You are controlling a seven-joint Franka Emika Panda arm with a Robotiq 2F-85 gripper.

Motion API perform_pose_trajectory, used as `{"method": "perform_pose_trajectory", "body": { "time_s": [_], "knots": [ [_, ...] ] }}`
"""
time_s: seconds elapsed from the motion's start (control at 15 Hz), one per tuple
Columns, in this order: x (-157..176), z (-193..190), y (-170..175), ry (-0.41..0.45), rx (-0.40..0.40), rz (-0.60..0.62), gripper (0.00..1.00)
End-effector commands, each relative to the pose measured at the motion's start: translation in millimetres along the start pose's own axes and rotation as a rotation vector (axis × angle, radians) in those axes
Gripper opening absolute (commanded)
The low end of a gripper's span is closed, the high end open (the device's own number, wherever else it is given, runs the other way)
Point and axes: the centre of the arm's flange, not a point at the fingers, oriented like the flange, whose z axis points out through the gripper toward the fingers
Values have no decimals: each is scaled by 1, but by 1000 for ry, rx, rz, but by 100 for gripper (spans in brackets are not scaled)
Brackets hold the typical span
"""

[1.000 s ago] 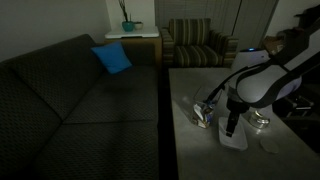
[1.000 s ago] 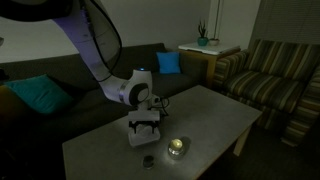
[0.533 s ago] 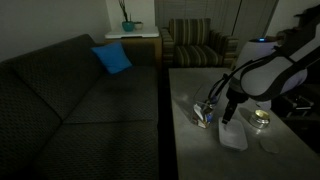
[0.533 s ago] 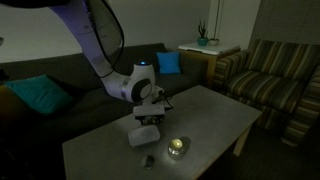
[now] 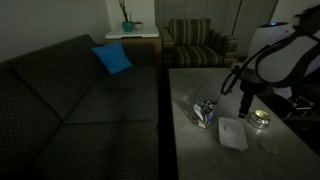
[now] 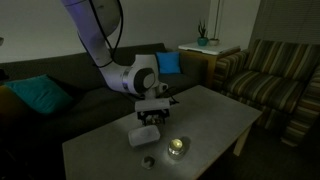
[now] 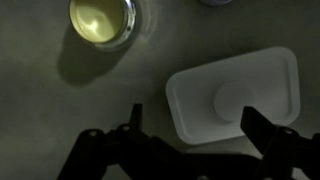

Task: Pick up the lid and close the container

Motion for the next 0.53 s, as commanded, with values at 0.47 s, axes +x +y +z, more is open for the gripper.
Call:
{"method": "perform_pose_trajectory", "body": {
  "time_s": [0.47],
  "knots": [
    [-2, 24, -22, -158, 107, -76, 100]
  ]
}}
